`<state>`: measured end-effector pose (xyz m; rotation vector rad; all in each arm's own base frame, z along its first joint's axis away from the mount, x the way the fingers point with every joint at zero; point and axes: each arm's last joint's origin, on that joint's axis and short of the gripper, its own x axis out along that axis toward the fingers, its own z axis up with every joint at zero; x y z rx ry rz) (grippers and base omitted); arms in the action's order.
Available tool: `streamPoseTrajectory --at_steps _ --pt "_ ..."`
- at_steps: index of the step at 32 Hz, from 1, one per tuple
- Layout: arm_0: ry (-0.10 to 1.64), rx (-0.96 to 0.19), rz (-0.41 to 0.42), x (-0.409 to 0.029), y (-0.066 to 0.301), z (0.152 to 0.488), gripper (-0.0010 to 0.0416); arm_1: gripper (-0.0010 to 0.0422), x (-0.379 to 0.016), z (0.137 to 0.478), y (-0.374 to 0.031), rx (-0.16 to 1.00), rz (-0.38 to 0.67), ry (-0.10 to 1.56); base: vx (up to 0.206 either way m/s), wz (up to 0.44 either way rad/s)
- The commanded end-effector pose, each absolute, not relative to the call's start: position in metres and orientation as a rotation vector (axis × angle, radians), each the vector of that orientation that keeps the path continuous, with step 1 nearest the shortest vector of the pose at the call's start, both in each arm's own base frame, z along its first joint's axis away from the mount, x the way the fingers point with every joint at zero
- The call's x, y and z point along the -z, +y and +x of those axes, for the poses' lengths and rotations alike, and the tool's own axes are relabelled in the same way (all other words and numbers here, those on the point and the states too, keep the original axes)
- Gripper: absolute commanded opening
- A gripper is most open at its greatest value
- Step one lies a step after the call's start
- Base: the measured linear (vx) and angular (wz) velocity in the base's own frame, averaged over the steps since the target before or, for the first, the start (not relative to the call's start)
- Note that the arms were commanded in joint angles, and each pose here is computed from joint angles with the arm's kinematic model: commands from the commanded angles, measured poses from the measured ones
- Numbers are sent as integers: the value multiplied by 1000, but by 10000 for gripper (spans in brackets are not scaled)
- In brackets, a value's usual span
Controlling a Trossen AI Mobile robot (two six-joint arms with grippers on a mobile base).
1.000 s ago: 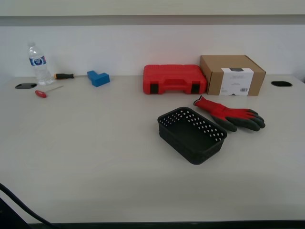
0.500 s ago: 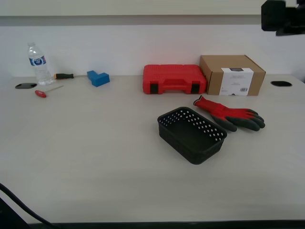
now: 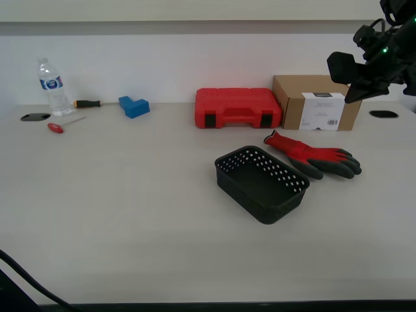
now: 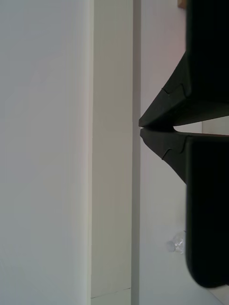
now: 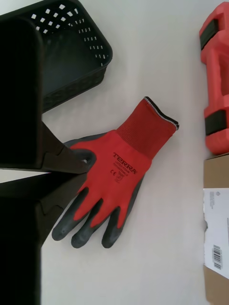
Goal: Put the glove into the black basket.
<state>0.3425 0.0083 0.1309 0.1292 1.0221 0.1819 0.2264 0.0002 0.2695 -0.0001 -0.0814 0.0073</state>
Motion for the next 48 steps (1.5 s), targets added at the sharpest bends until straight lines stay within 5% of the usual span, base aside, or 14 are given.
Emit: streamPoseTrajectory --at_steps 1,19,35,38,41,48 --pt "1039 -144 93 -129 7 341 1 0 -270 226 0 -11 0 -85 0 0" --pt "1259 -185 38 -69 4 373 4 0 -270 227 0 -11 0 -86 0 0" --pt "1335 -108 -29 -19 -3 402 175 0 -270 226 0 -11 0 -84 0 0" --pt "1350 -88 -138 -14 -9 400 204 0 -270 226 0 -11 0 -85 0 0" --pt "1343 -58 -219 -15 -13 402 214 0 -270 226 0 -11 0 -85 0 0" --pt "1347 -99 -214 5 -14 403 194 0 -270 226 0 -11 0 -84 0 0"
